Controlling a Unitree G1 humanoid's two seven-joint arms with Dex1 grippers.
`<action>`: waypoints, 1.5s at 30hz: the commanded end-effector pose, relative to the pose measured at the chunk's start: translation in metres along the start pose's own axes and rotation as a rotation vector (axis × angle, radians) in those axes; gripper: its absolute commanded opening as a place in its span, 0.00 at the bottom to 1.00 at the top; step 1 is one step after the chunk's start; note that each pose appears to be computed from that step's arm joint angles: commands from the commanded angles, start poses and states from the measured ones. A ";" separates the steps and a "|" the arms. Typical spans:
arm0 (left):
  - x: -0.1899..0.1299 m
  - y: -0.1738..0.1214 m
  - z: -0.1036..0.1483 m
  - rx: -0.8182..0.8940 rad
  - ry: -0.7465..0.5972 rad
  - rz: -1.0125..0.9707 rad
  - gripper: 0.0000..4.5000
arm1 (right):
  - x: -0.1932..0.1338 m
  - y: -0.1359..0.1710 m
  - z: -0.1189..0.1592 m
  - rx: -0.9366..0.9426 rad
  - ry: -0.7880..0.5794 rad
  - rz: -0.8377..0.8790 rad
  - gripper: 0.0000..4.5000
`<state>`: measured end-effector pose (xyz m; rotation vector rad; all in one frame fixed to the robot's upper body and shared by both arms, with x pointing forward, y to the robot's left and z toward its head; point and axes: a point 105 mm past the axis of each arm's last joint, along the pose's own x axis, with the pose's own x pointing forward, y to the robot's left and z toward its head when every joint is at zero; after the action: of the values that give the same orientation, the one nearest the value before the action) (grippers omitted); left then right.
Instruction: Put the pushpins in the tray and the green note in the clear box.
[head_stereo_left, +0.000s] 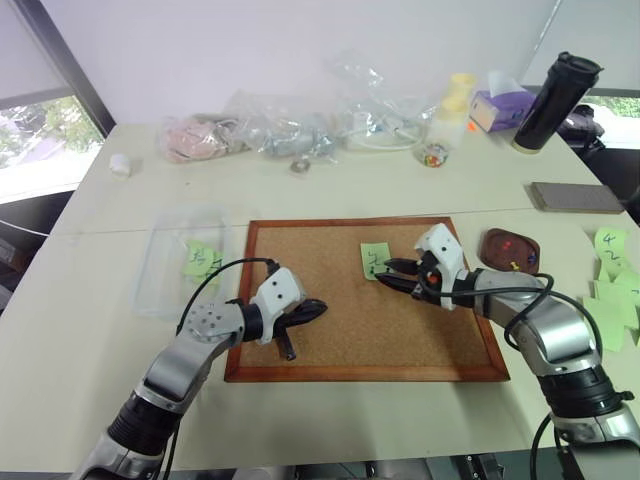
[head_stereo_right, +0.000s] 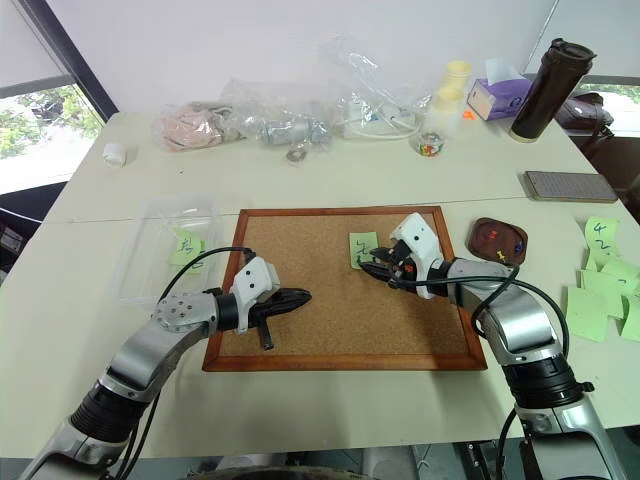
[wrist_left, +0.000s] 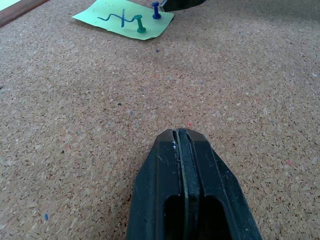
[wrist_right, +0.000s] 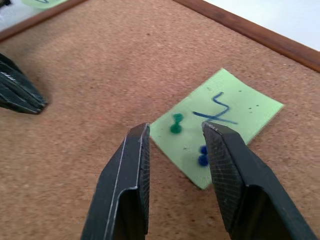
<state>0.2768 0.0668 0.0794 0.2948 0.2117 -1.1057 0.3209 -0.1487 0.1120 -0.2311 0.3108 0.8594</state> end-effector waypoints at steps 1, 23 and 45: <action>-0.002 -0.004 -0.021 -0.040 0.076 -0.005 0.00 | 0.001 -0.002 0.009 -0.031 -0.036 0.002 0.38; -0.002 -0.007 -0.024 -0.060 0.091 -0.013 0.00 | 0.000 -0.011 0.008 -0.003 -0.056 -0.019 0.01; -0.002 -0.014 -0.022 -0.074 0.105 -0.049 0.00 | -0.140 -0.133 0.042 0.268 -0.387 -0.617 0.01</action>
<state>0.2722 0.0658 0.0788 0.2875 0.2471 -1.1140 0.3472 -0.2965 0.1927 0.0946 0.0535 0.3096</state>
